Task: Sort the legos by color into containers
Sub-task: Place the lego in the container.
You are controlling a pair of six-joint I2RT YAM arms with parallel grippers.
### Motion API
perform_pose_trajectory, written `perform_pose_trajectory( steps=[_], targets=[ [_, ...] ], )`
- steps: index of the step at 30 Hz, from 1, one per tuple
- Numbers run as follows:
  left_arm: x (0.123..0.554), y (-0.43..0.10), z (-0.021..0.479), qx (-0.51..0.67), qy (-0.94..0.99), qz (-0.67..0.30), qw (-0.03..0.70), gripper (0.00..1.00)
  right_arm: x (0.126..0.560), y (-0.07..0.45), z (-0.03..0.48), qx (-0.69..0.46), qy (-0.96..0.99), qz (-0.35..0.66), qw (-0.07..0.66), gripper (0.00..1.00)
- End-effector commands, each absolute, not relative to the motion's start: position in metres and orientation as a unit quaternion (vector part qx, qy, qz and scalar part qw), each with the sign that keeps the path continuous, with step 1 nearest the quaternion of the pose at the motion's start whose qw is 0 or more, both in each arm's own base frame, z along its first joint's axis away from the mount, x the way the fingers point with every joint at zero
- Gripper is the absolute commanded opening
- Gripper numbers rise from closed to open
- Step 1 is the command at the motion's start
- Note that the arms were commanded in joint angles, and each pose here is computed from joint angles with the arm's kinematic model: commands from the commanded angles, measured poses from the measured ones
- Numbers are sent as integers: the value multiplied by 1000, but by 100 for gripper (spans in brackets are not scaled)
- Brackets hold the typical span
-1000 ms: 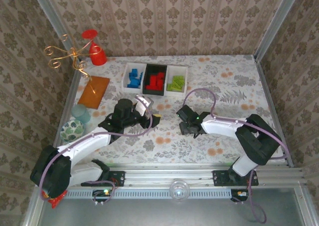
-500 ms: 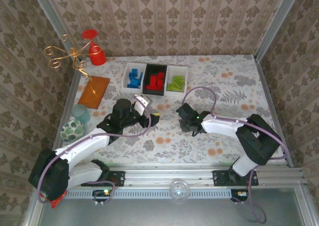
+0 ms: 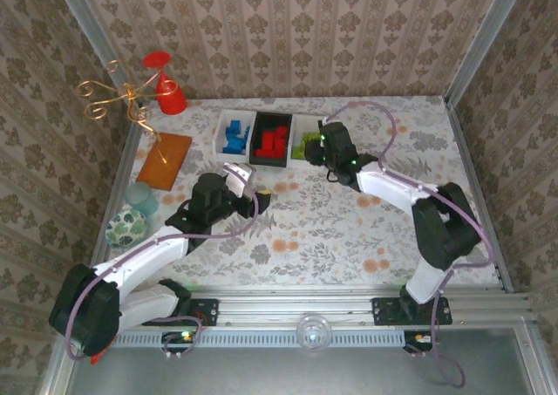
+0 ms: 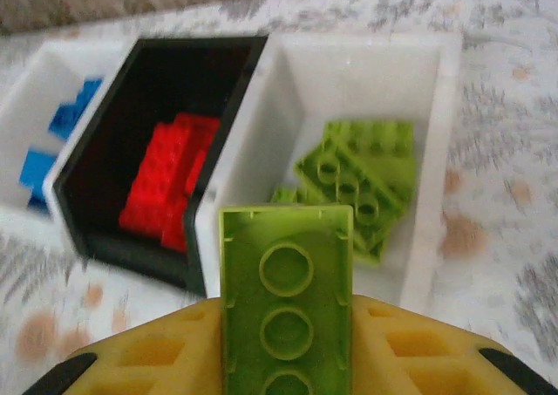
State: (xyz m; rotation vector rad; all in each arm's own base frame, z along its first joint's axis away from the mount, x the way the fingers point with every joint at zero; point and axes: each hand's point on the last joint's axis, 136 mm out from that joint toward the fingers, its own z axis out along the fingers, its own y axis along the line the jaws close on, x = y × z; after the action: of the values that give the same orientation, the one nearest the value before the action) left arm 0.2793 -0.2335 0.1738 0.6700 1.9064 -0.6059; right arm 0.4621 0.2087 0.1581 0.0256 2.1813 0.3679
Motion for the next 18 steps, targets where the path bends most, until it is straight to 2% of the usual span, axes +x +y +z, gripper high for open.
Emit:
perform_pose_trajectory(
  steps=[1,6,9,11,18],
  targets=[
    [282,-224,179,252,788,-246,505,78,490,215,141,13,885,154,439,39],
    [283,-219,181,243,790,-242,509,78,520,219,118,21,896,153,415,42],
    [285,-213,182,232,792,-235,514,78,526,219,119,20,899,159,408,50],
    [286,-208,183,224,794,-230,516,78,523,219,132,14,894,163,416,55],
    [293,-192,183,192,799,-212,528,78,479,194,208,-8,863,168,476,61]
  ],
)
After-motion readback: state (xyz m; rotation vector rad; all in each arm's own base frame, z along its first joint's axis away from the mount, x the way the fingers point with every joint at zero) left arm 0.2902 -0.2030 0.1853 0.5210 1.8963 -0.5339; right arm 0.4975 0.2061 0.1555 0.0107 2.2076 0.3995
